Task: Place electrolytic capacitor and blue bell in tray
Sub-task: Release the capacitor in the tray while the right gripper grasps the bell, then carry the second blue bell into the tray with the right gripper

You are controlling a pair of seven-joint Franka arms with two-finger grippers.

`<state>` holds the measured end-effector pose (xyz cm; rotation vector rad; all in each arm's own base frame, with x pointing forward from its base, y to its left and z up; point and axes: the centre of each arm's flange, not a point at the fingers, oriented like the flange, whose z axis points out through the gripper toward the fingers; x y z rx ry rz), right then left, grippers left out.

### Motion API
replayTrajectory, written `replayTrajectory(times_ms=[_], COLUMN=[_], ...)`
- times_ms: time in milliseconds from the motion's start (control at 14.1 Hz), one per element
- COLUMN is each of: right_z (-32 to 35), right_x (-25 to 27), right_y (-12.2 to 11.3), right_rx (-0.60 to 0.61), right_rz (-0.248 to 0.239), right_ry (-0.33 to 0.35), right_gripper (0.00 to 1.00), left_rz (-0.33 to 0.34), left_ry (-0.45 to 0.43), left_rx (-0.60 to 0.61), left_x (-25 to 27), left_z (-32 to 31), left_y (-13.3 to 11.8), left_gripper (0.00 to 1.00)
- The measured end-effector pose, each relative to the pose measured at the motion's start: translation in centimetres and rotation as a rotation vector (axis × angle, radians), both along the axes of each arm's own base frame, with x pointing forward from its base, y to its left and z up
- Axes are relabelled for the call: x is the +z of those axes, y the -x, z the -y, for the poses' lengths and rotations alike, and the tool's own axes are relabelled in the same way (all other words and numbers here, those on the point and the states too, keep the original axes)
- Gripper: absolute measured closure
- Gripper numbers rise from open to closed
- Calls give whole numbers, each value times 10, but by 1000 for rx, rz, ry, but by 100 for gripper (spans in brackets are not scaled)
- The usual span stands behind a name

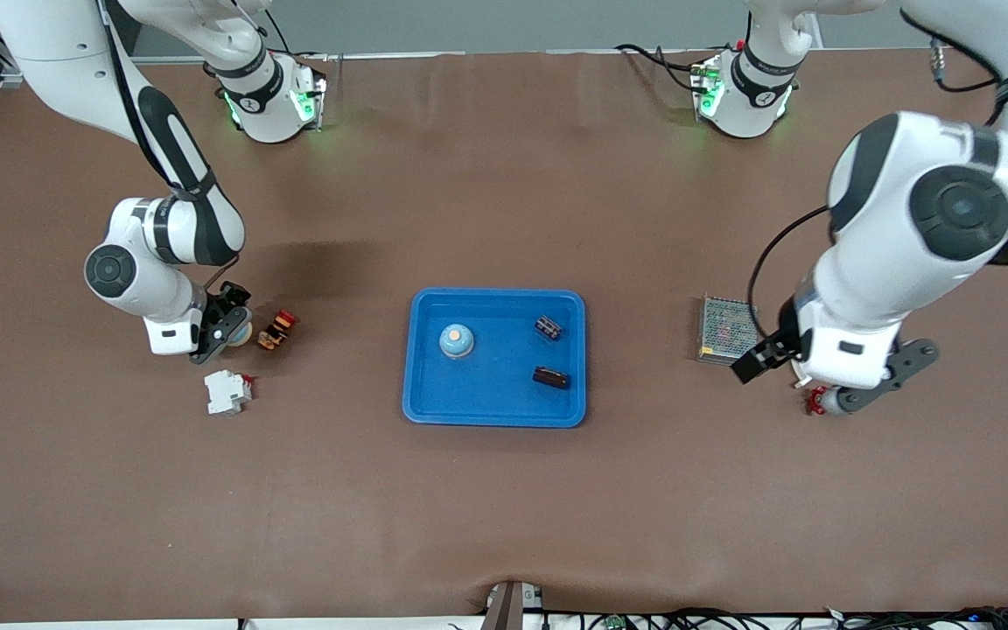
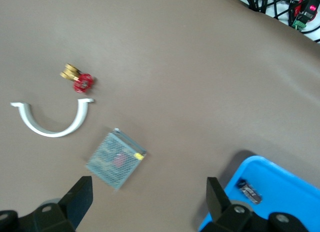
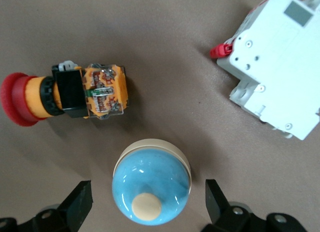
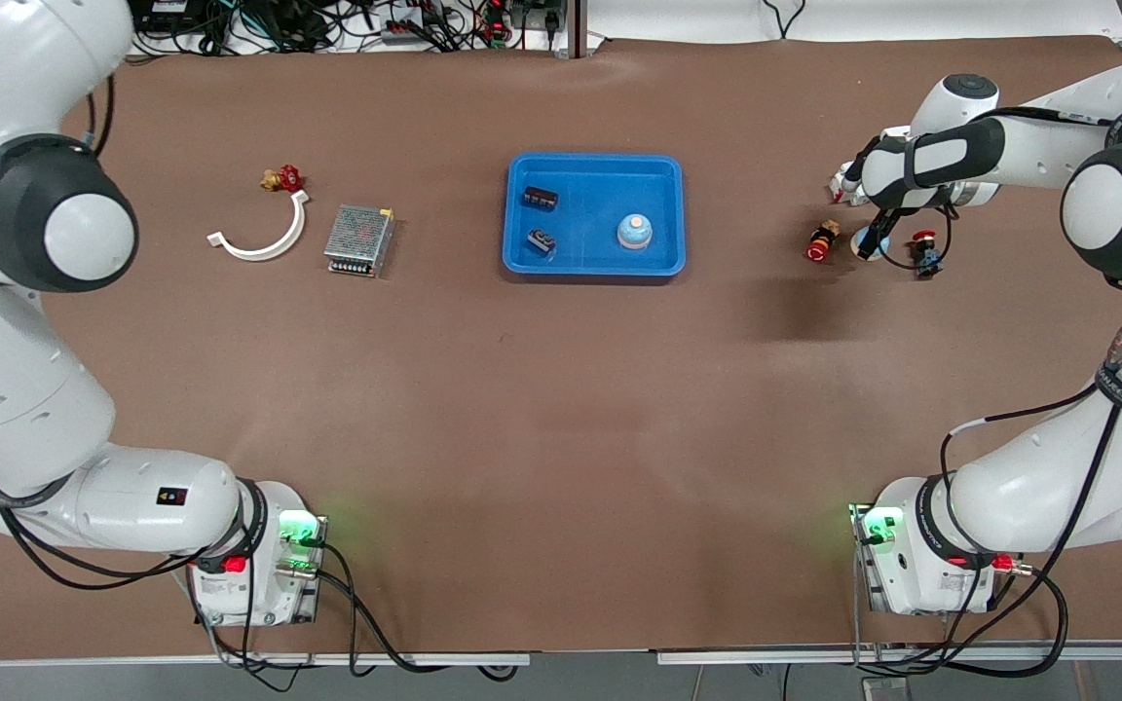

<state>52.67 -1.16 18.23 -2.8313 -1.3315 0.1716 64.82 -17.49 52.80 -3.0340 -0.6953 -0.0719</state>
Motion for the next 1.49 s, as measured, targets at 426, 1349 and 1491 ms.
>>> replayTrajectory(times_ms=[426, 1349, 1491], right_z=[0, -5, -14], right_x=[-8, -3, 17], right_y=[0, -6, -21], right_rx=[1, -10, -46], right_rz=[13, 16, -26], right_ry=[4, -2, -4], right_gripper=[0, 33, 33], left_rz=[-76, -85, -66], left_ry=[-57, -27, -17], left_rx=[-180, -325, -330], left_x=[70, 130, 128], left_z=[-55, -110, -115], left_y=[42, 103, 109], left_gripper=[0, 0, 0])
